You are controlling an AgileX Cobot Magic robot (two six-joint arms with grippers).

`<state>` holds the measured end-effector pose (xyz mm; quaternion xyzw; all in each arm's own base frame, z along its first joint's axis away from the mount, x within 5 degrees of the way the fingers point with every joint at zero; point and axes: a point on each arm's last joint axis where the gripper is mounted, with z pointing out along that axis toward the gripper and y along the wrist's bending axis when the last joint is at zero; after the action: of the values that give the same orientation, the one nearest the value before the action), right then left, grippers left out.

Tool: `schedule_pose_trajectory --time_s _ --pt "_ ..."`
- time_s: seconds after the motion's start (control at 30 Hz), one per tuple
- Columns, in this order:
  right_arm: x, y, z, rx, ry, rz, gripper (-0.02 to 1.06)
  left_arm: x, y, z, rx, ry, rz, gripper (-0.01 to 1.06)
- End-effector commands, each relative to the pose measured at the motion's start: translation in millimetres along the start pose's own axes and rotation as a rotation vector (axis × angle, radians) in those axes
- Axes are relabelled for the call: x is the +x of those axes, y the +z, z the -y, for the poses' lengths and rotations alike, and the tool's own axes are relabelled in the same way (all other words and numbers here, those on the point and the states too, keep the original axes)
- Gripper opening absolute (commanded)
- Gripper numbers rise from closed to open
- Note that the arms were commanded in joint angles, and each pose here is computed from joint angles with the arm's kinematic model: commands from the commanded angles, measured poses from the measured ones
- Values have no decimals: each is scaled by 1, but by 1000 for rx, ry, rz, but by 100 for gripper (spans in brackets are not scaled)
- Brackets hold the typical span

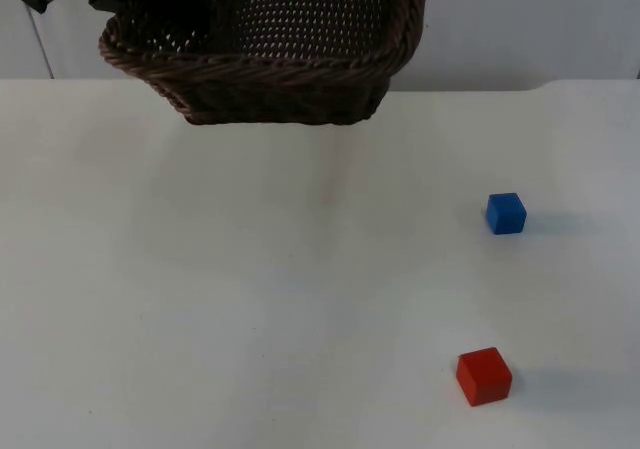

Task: Pick up the basket with the left hand and place the largest block into the basket with the right hand.

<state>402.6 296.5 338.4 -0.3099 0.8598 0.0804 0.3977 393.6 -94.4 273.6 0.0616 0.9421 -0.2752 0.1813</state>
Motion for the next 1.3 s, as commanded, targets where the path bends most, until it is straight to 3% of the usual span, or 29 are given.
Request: schedule_pose_trajectory --time_s 0.0,0.23,0.37,0.5,0.53,0.57,0.67,1.0,1.27 --pt "-2 6 -4 -29 9 27 0 -3 -6 5 21 -15 40 0" --pt "5 22 -6 -34 5 2 0 -3 -6 5 17 -12 39 0" --pt "5 22 -6 -34 5 5 10 -3 -6 5 17 -12 39 0" --pt "5 22 -6 -34 5 5 45 -3 -6 5 17 -12 39 0" --pt "5 22 -6 -34 5 5 45 -3 -6 5 17 -12 39 0" --pt "5 22 -6 -34 5 8 59 -3 -6 5 17 -12 39 0" --pt "4 21 -6 -34 14 16 71 -3 -6 5 17 -12 39 0" --pt "-12 -12 -1 -21 11 89 72 -3 -6 5 17 -12 39 0" --pt "-34 -97 8 -6 18 190 72 -3 -6 4 14 -10 38 0"
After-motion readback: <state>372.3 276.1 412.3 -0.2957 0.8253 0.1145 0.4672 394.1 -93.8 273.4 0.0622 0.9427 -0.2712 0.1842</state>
